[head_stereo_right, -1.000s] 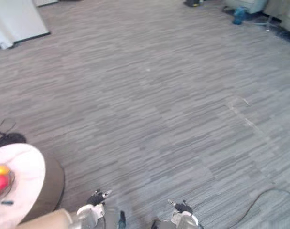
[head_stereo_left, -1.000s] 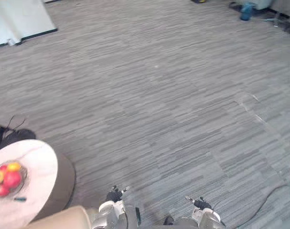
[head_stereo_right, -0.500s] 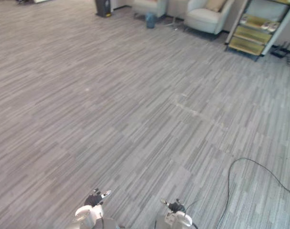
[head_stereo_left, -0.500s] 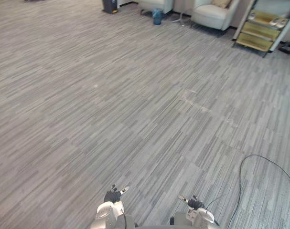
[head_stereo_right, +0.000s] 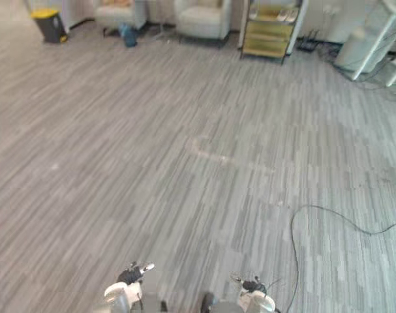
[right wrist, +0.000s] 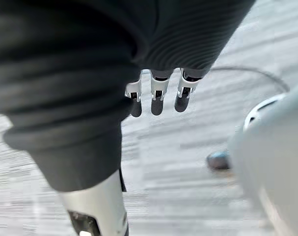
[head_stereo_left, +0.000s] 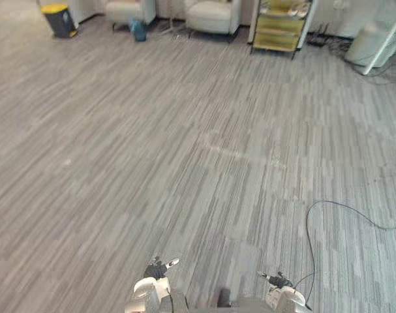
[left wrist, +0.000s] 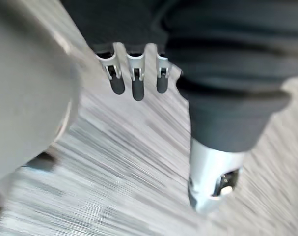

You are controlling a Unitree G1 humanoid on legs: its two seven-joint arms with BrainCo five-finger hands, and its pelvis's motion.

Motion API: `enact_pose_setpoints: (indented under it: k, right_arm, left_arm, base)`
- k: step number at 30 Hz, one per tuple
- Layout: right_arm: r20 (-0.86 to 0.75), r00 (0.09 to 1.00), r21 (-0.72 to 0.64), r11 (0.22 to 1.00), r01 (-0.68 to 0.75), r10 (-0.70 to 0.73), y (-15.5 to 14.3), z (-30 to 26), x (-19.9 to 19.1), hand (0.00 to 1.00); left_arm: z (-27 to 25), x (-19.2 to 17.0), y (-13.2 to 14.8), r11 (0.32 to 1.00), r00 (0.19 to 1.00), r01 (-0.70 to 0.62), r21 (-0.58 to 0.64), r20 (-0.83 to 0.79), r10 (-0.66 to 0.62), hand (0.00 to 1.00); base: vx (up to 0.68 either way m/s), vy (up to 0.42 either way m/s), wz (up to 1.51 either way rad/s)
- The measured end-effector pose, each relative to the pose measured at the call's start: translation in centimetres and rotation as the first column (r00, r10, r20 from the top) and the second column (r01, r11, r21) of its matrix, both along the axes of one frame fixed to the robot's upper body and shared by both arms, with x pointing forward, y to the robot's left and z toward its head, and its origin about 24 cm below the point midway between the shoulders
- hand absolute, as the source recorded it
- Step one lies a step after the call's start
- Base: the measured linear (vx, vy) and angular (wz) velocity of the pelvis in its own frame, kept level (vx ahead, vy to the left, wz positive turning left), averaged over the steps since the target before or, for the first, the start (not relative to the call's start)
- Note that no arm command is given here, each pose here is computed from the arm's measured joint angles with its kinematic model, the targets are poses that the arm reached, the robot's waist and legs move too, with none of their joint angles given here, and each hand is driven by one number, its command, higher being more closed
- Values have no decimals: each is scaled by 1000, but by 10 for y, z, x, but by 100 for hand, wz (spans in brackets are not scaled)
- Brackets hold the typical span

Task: Pick up cushions and gather them together orderly.

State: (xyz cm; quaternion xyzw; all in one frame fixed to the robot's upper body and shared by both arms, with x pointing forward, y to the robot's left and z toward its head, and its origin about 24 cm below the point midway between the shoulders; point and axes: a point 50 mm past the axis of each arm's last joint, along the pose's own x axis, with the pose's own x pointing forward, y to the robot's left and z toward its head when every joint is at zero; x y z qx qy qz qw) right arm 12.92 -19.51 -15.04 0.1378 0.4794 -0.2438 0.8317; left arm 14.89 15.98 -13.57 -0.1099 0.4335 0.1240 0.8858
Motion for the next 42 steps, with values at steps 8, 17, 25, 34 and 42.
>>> enact_pose_setpoints:
  k: [8, 17, 25, 34, 42]
  right_arm:
    - [-49, 999, 7, 1000, 18, -17, -4, -5, -14, 0]
    - [45, 999, 0, 1000, -30, 30, 4, 4, 3, 0]
    - [-6, 1000, -38, 999, 2, -3, -23, 2, -4, 0]
    - [-27, 1000, -10, 1000, 10, -11, -13, -1, -1, 0]
    - [-66, 998, -5, 1000, -15, 15, -9, -5, -13, 0]
  left_arm:
    - [-4, -5, 6, 999, 999, 40, 36, -34, -39, 0]
    - [-3, -3, 2, 995, 996, 87, 40, -41, -85, 0]
    - [-16, -29, 1, 997, 988, 68, 21, -139, -65, 0]
    - [-7, -16, 12, 998, 998, 33, 48, -62, -30, 0]
    - [-7, -12, 17, 994, 995, 80, 68, -63, -76, 0]
  base:
    - [527, 186, -54]
    - [392, 31, -25]
    - [463, -256, -1]
    - [509, -157, -16]
    - [591, 100, -24]
